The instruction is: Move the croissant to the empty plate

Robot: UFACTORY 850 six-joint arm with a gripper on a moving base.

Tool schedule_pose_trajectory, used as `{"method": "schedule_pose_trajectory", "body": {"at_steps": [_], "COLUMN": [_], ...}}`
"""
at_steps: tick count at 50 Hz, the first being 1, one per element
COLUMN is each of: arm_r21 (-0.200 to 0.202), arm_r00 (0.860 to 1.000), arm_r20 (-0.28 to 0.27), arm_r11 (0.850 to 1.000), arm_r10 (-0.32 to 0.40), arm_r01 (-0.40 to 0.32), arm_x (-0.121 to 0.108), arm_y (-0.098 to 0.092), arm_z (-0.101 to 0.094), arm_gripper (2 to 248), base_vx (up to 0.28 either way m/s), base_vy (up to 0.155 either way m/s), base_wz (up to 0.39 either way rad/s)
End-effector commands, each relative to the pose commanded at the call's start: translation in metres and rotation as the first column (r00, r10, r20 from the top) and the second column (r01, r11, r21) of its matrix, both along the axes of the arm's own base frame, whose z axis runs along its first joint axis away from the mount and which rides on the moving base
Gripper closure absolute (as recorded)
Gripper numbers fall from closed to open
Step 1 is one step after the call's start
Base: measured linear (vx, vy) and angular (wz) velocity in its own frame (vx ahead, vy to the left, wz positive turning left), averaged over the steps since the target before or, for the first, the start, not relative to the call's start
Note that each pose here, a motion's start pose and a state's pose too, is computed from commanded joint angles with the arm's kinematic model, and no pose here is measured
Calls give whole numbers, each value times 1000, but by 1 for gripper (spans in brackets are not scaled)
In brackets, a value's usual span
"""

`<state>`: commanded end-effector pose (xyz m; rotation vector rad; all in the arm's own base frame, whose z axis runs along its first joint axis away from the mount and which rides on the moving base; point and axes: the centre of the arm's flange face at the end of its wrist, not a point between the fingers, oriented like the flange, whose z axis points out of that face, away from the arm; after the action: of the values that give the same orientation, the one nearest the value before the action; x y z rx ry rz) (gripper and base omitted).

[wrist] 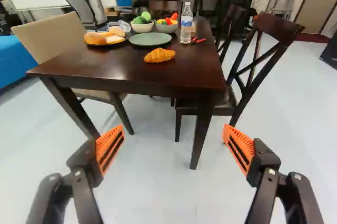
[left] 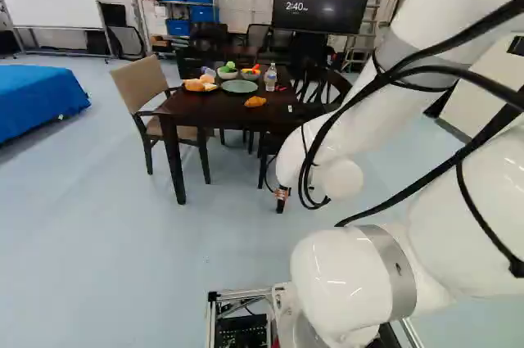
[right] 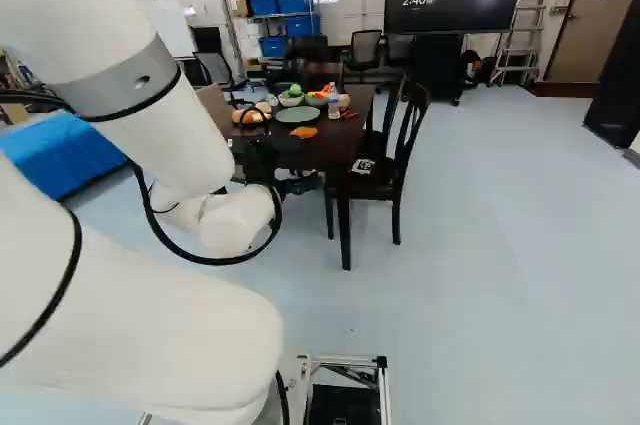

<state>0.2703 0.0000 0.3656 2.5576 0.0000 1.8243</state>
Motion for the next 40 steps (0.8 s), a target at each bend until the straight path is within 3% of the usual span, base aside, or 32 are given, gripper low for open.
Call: {"method": "schedule_pose_trajectory", "body": {"at_steps": [21, 40], "arm_r21": [0, 0], "arm_r00": [1000, 1000], "arm_r20": [0, 0], "arm_r11": [1000, 1000], "arm_r10": [0, 0], "arm_r01": [0, 0], "arm_x": [0, 0], "arm_y": [0, 0], "arm_z": [0, 0], "arm_gripper": [3, 3], "base_vx": [121, 115], "base_vy": [56, 71], "base_wz": [-231, -15]}}
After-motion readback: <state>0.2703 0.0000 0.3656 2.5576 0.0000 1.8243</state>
